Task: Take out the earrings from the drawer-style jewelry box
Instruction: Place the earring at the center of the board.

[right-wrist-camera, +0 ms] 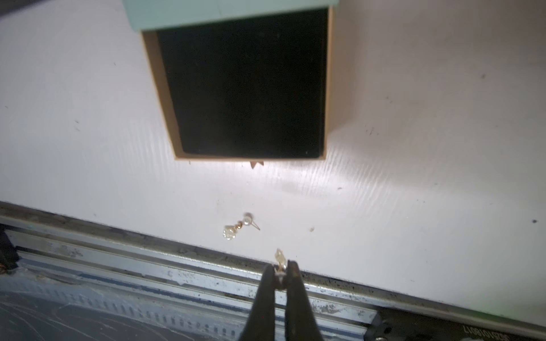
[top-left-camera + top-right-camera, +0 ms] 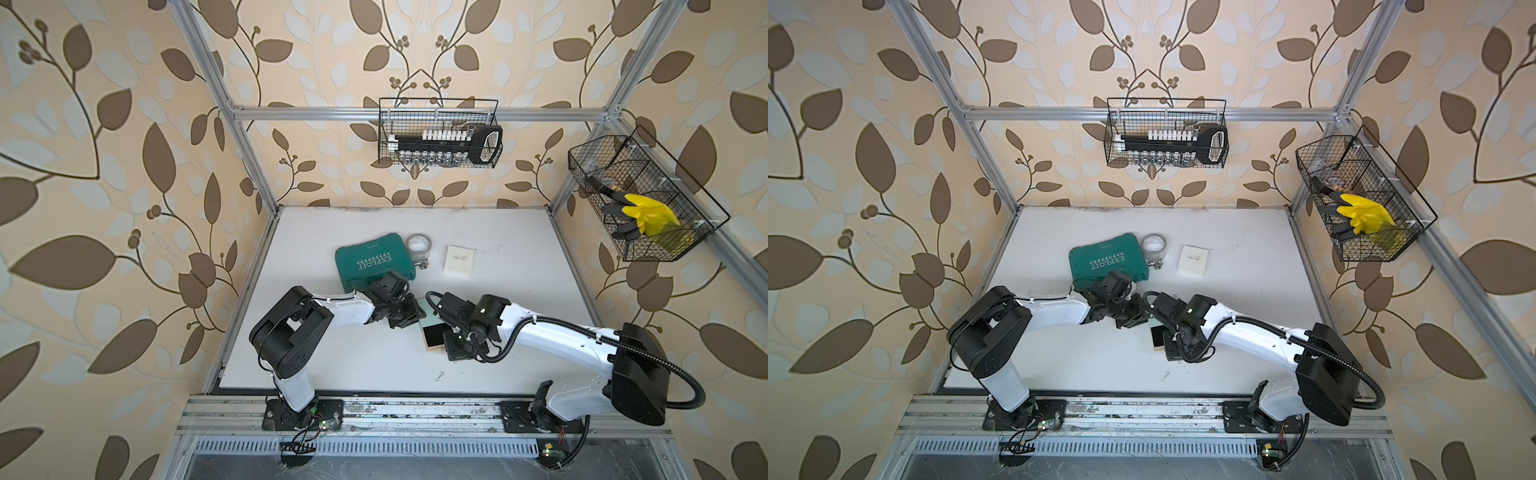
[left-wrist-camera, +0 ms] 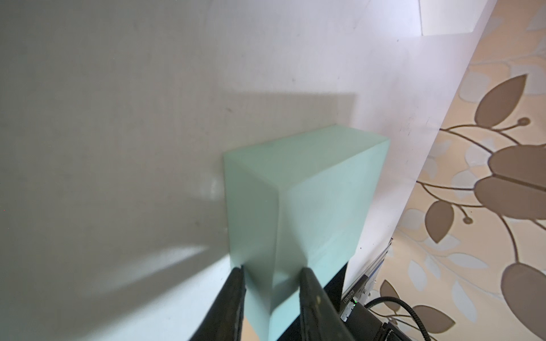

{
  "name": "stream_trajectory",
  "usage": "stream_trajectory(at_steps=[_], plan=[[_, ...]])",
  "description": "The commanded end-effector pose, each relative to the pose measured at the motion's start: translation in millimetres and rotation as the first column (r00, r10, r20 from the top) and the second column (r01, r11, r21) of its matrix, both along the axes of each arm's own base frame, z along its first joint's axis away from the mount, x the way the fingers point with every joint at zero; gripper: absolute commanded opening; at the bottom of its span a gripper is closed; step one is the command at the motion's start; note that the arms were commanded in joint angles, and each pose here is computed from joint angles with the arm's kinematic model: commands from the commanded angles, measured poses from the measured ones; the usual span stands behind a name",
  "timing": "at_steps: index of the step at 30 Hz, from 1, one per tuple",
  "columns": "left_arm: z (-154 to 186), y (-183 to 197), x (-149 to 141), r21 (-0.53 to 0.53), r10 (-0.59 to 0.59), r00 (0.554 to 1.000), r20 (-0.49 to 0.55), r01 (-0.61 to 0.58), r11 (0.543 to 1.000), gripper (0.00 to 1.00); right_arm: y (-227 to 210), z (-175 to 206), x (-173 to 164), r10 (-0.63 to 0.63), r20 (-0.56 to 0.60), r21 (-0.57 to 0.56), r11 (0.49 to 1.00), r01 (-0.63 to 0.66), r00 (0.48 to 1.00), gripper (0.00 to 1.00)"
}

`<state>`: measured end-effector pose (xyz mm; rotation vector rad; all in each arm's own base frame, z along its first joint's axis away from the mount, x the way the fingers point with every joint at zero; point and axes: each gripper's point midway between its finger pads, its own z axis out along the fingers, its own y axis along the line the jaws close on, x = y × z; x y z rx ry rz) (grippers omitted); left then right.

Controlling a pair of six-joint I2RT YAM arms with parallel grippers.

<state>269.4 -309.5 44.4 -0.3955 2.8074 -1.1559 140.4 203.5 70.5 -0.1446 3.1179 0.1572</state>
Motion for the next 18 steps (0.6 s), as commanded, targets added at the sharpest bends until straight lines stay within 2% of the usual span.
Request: stream_trajectory(at_steps=[1, 10, 18], plan=[[-1.6, -1.8, -11.0, 0.015, -0.019, 1.000, -0.022, 0.020, 1.000, 0.32, 3.7, -11.9, -18.0, 0.015, -0.074, 0.016, 1.000, -0.014, 0.997, 0.07], [-3.8, -1.6, -14.5, 0.019, -0.026, 0.999, -0.029, 0.026, 0.999, 0.33, 15.0, -38.2, -25.7, 0.029, -0.149, 0.001, 1.000, -0.029, 0.988, 0.07], [-2.7, -0.6, -14.2, 0.024, -0.027, 0.999, -0.025, 0.027, 0.999, 0.33, 20.3, -46.3, -16.9, 0.032, -0.141, -0.028, 0.999, -0.036, 0.990, 0.07]])
